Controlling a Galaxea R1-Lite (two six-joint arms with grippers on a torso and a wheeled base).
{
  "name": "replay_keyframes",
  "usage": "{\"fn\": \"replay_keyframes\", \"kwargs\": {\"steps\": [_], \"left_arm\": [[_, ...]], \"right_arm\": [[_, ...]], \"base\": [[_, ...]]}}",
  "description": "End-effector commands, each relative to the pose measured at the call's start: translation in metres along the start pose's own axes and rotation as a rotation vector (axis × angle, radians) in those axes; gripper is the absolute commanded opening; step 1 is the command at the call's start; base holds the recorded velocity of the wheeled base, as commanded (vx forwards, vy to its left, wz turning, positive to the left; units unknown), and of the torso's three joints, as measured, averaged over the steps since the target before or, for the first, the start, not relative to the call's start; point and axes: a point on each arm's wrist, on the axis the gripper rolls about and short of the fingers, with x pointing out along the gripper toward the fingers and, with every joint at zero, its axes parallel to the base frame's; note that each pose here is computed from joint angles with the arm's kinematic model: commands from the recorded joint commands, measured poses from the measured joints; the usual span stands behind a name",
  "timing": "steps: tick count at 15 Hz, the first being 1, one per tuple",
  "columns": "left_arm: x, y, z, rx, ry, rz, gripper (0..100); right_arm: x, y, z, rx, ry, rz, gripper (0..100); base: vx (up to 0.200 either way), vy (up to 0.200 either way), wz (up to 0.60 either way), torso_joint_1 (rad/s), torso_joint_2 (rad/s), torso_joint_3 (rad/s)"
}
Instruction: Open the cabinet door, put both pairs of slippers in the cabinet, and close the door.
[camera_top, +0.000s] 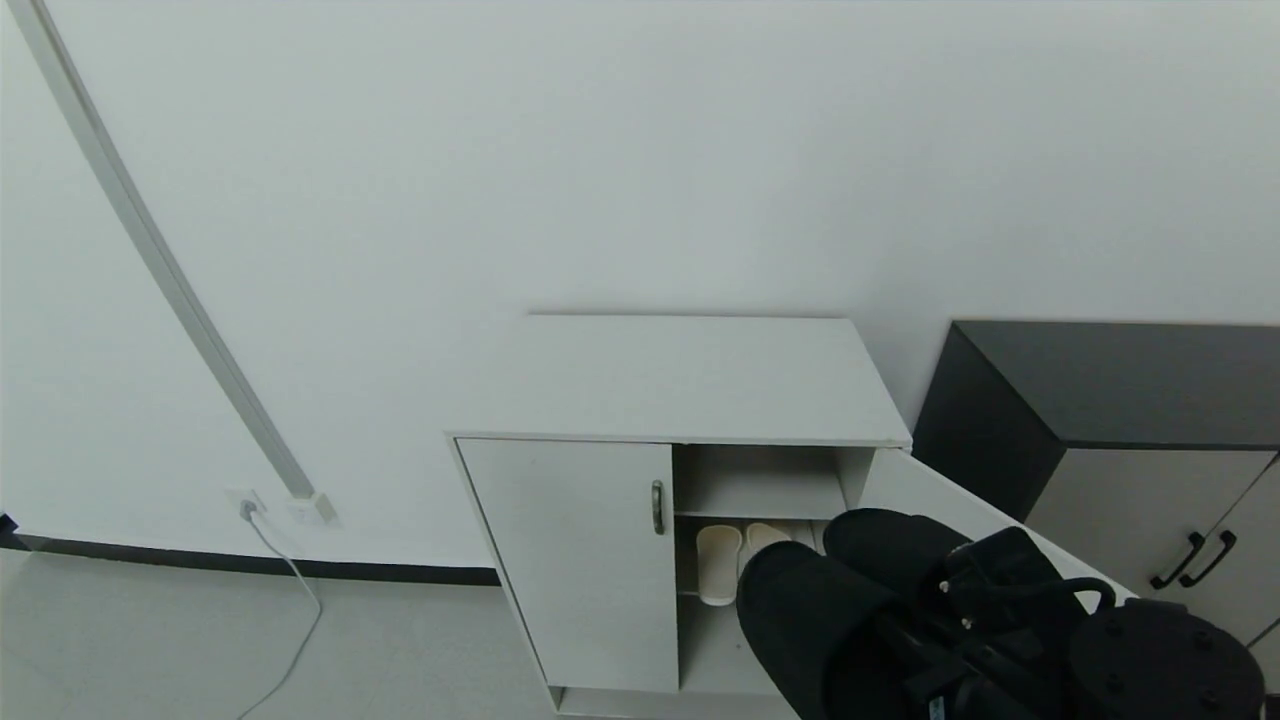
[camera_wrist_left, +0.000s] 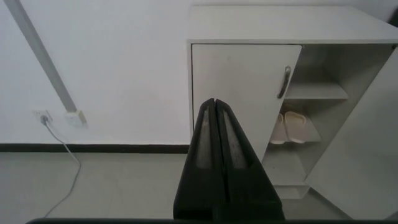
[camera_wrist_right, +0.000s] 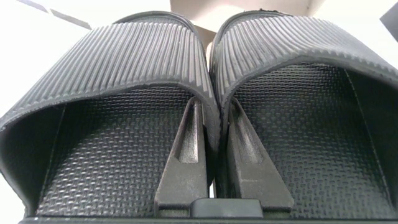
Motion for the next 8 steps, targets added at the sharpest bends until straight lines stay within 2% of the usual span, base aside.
{"fn": "replay_keyframes", "kwargs": {"steps": [1, 8], "left_arm": [[0.0001, 0.0, 0.0001, 0.0, 0.001, 0.0, 0], [0.0001, 0.0, 0.0001, 0.003, 0.001, 0.0, 0]], "right_arm": [[0.0006, 0.0011, -0.0005, -0.002, 0.002, 0.001, 0], [-0.0011, 0.0038, 0.0, -0.002, -0.011, 0.018, 0]], "base": [[0.0, 0.0, 0.0, 0.0, 0.0, 0.0], [0.0, 0.0, 0.0, 0.0, 0.0, 0.0]]}}
